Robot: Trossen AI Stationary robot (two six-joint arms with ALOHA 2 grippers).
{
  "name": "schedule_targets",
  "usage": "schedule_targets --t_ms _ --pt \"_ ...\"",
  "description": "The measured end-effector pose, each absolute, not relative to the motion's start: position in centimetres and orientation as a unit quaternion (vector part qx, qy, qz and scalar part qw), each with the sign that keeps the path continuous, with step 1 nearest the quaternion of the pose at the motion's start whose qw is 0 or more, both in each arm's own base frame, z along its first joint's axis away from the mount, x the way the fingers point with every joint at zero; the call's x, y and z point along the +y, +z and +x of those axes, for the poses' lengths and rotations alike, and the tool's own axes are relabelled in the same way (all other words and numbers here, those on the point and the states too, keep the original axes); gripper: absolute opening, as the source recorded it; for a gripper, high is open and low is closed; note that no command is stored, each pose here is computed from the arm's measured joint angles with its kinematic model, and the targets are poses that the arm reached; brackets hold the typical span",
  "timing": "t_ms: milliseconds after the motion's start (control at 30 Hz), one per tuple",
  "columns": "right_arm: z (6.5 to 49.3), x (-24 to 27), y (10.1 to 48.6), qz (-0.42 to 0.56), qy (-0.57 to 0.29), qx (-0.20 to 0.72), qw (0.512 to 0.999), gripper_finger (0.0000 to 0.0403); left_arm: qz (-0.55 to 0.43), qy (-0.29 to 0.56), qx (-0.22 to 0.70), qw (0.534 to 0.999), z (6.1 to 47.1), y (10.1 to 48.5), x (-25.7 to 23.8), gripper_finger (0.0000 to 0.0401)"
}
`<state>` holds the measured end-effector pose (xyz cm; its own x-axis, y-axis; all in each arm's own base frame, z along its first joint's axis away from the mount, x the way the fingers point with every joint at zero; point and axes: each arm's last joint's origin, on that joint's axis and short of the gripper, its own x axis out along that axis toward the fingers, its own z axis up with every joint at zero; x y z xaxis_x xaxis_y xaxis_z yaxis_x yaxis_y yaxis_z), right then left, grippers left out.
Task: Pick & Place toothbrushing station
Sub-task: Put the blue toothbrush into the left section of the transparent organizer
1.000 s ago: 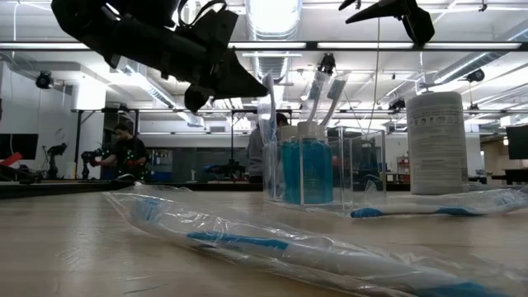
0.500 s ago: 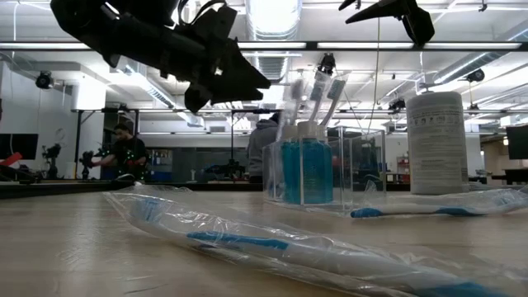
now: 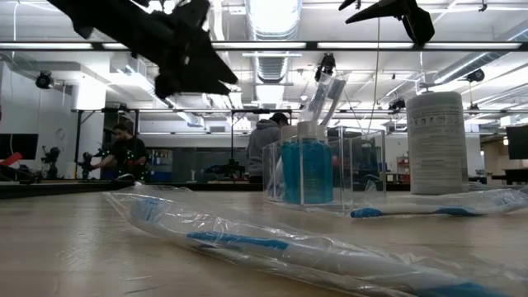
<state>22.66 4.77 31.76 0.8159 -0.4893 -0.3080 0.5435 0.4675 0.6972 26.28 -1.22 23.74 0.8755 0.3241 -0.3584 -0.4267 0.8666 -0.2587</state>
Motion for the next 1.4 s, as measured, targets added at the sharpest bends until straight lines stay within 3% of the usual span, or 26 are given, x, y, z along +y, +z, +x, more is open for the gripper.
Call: schedule_targets --t_ms 500,733,1033,1400 --pt "22.7 4.8 31.8 0.418 -0.302 0.033 0.856 0.0098 -0.22 0.283 0.243 0.901 20.9 27.8 0.1 0.017" --pt "22.7 4.8 31.8 0.419 -0.302 0.033 0.856 0.0098 -0.218 0.194 0.32 0.901 19.4 28.2 -0.5 0.017" --pt "22.7 4.8 31.8 0.418 -0.302 0.033 0.856 0.0098 -0.203 0.038 0.334 0.92 18.9 28.7 -3.2 0.017" --pt "22.7 4.8 31.8 0.419 -0.302 0.032 0.856 0.0098 -0.161 0.024 0.29 0.943 18.5 28.6 -9.4 0.0213"
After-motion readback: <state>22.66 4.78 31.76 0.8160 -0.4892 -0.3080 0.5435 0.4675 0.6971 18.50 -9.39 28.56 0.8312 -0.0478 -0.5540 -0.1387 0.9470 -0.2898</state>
